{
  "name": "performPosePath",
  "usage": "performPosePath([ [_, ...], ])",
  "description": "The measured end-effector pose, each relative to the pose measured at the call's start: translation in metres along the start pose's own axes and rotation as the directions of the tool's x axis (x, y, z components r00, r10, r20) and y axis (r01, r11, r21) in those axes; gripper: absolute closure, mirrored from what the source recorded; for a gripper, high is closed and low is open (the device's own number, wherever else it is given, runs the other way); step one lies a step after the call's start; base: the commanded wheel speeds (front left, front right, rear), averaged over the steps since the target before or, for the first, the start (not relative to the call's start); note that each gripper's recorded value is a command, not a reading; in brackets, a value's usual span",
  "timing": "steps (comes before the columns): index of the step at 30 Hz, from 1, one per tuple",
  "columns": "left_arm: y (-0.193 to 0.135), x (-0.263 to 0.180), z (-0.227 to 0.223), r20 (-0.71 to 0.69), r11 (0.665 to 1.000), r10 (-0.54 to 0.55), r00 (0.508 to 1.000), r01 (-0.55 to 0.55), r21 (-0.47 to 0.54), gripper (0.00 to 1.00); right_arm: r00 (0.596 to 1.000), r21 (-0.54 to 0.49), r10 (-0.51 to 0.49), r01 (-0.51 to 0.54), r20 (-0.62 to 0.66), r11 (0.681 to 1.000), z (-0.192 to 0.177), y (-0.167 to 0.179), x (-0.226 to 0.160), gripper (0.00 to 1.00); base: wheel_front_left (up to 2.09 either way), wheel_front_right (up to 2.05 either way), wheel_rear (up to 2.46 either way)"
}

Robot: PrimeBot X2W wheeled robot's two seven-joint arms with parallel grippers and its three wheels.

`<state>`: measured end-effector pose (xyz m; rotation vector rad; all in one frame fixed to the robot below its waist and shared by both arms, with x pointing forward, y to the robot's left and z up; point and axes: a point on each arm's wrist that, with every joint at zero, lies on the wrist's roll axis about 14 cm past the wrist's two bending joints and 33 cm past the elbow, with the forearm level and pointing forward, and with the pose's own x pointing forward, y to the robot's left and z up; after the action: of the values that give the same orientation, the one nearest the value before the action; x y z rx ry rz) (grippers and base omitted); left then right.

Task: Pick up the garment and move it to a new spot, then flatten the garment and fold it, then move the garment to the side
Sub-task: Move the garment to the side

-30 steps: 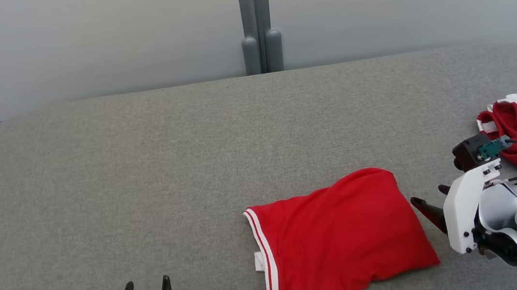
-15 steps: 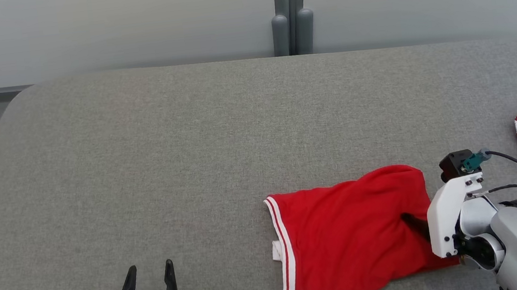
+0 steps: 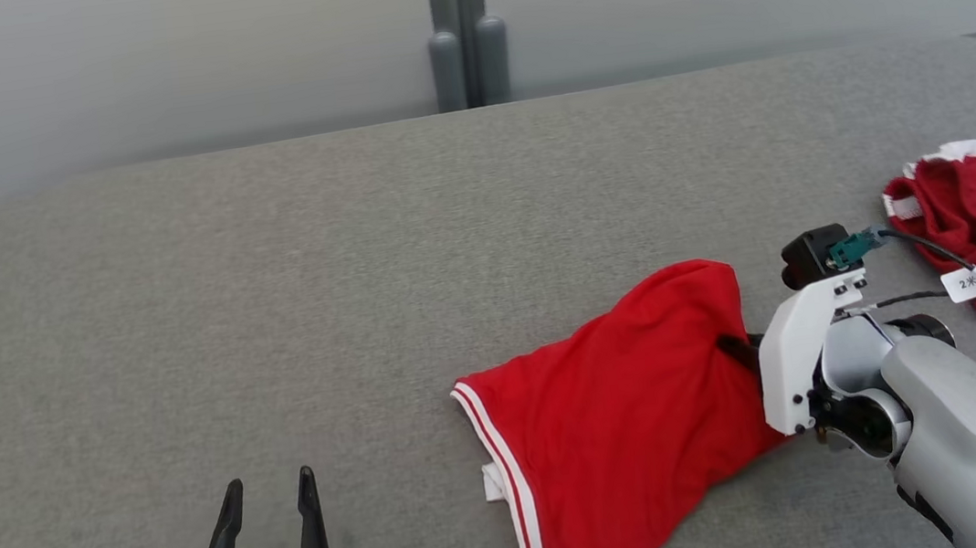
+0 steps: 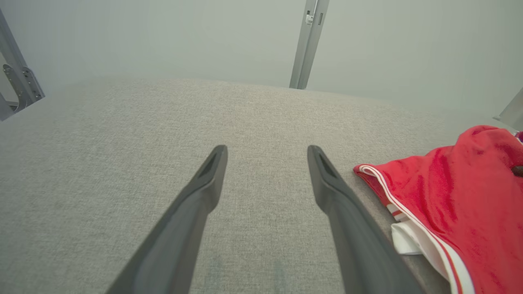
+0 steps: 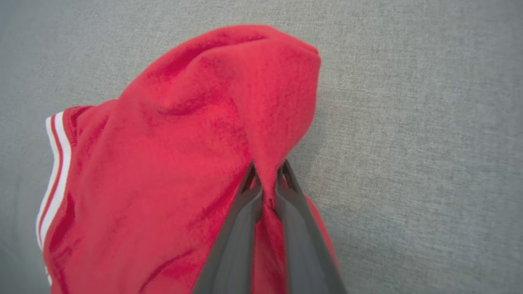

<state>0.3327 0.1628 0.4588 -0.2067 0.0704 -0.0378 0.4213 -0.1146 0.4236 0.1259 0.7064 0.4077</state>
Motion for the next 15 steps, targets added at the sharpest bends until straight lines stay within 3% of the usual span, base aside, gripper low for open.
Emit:
performPosePath([
  [6, -0.041, 0.029, 0.005, 0.014, 0.990, -0.139, 0.990, 0.139, 0.023, 0.00, 0.994, -0.012, -0.068, 0.069, 0.083, 0.998, 0.017, -0.025, -0.024, 1.00, 0.00, 0.00, 0.00],
  [10, -0.083, 0.056, 0.003, 0.005, 0.955, -0.288, 0.958, 0.287, 0.073, 0.00, 0.965, 0.017, -0.168, 0.168, 0.199, 0.986, 0.048, -0.064, -0.053, 1.00, 0.00, 0.00, 0.00],
  [15, -0.108, 0.079, -0.011, -0.030, 0.922, -0.374, 0.927, 0.376, 0.090, 0.00, 0.925, 0.063, -0.260, 0.252, 0.276, 0.966, 0.075, -0.103, -0.075, 1.00, 0.00, 0.00, 0.00],
])
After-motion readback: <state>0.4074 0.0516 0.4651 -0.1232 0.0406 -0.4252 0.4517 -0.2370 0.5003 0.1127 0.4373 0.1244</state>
